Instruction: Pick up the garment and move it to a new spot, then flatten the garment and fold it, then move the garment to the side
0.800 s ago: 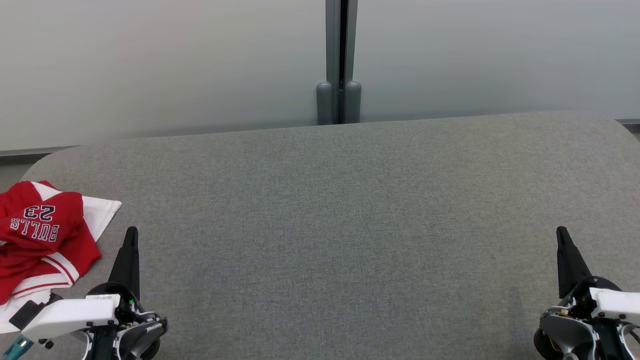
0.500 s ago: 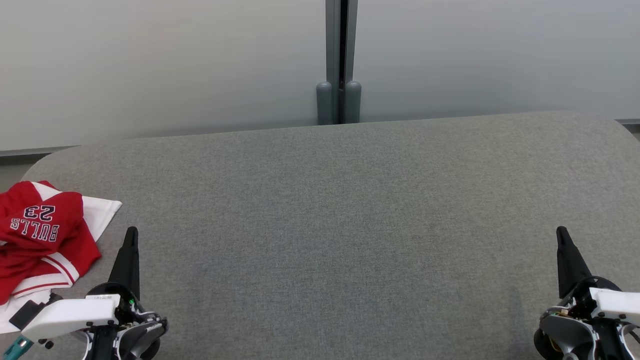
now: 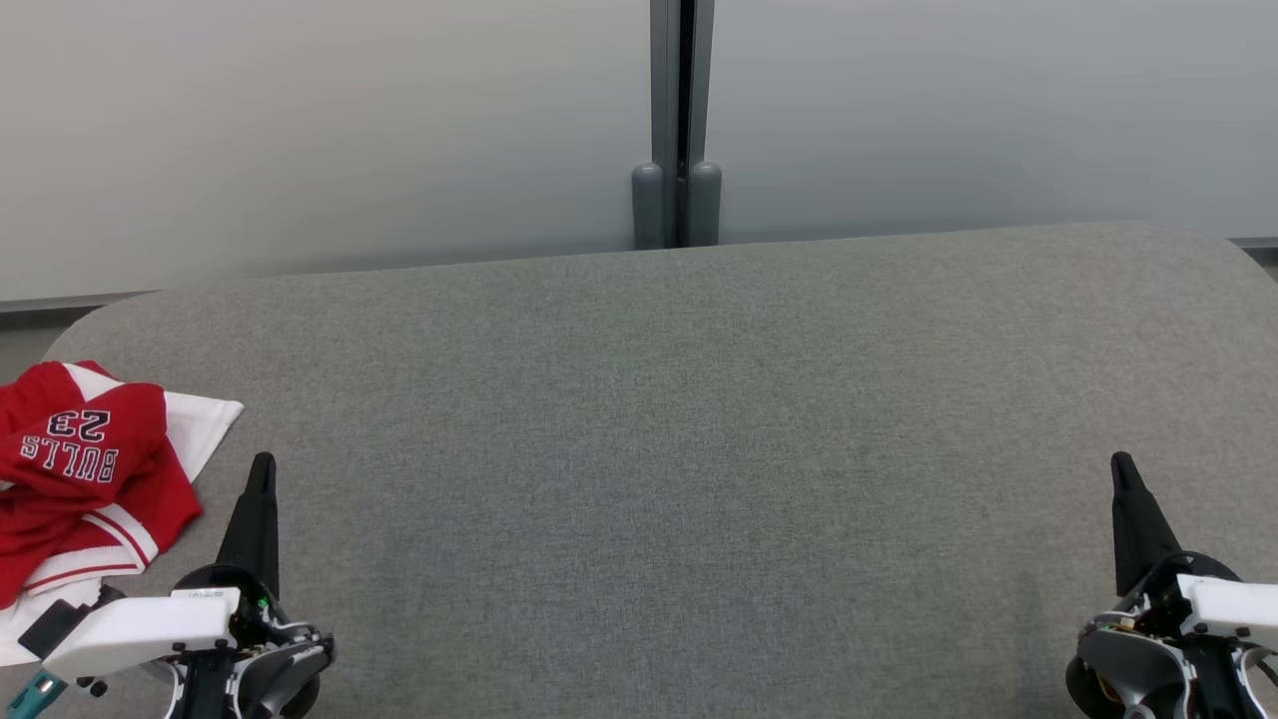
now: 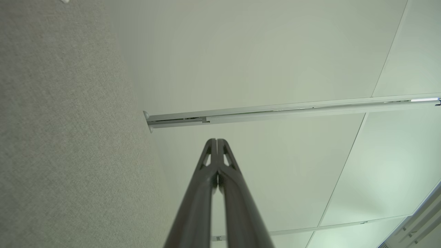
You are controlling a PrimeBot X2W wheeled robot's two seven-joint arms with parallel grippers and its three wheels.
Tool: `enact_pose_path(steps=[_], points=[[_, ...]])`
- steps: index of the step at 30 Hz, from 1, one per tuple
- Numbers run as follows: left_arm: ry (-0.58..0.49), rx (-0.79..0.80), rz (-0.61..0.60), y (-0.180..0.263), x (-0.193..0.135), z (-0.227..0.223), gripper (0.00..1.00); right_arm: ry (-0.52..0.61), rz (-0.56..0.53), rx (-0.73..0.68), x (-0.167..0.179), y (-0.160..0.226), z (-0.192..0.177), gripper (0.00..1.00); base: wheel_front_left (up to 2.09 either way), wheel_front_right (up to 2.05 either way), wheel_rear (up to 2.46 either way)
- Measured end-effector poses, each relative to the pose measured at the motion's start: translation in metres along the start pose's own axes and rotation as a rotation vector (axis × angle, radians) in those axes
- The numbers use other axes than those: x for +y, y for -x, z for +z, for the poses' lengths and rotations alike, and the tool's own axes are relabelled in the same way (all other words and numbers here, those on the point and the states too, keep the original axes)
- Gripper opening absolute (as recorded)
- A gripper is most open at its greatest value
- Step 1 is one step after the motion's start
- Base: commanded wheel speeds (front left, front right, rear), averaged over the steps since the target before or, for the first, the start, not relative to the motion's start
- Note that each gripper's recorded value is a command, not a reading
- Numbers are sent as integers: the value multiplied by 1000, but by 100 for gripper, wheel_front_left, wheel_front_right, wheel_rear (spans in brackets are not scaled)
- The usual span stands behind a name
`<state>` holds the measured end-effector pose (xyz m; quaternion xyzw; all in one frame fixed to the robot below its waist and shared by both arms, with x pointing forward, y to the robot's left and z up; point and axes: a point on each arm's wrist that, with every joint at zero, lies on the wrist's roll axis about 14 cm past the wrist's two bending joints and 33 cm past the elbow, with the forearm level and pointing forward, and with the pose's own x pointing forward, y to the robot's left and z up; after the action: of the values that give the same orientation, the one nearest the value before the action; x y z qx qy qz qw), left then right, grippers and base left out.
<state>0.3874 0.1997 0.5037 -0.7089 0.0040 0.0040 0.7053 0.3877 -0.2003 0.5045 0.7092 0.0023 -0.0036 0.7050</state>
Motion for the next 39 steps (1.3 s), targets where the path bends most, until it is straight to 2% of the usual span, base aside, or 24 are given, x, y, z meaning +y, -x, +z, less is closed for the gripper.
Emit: enact_pose_path(steps=[11, 12, 17, 27, 31, 39], points=[[0, 0, 0, 0, 0, 0, 0, 0, 0, 0, 0, 0, 0, 0, 0, 0, 0], [1, 0, 4, 0, 1, 0, 100, -1, -4, 0, -1, 1, 0, 100, 0, 0, 0], [15, -3, 76, 12, 26, -4, 100, -15, -68, -4, -23, 11, -2, 100, 0, 0, 0], [-19, -6, 47, 6, 16, -11, 100, 42, -59, -17, -20, 8, -3, 100, 0, 0, 0], [-78, -8, 21, 2, 7, -11, 100, 103, -47, -18, -14, 5, -3, 100, 0, 0, 0], [-275, -25, -29, -1, -11, -10, 100, 290, -12, -17, -2, 0, -2, 100, 0, 0, 0]])
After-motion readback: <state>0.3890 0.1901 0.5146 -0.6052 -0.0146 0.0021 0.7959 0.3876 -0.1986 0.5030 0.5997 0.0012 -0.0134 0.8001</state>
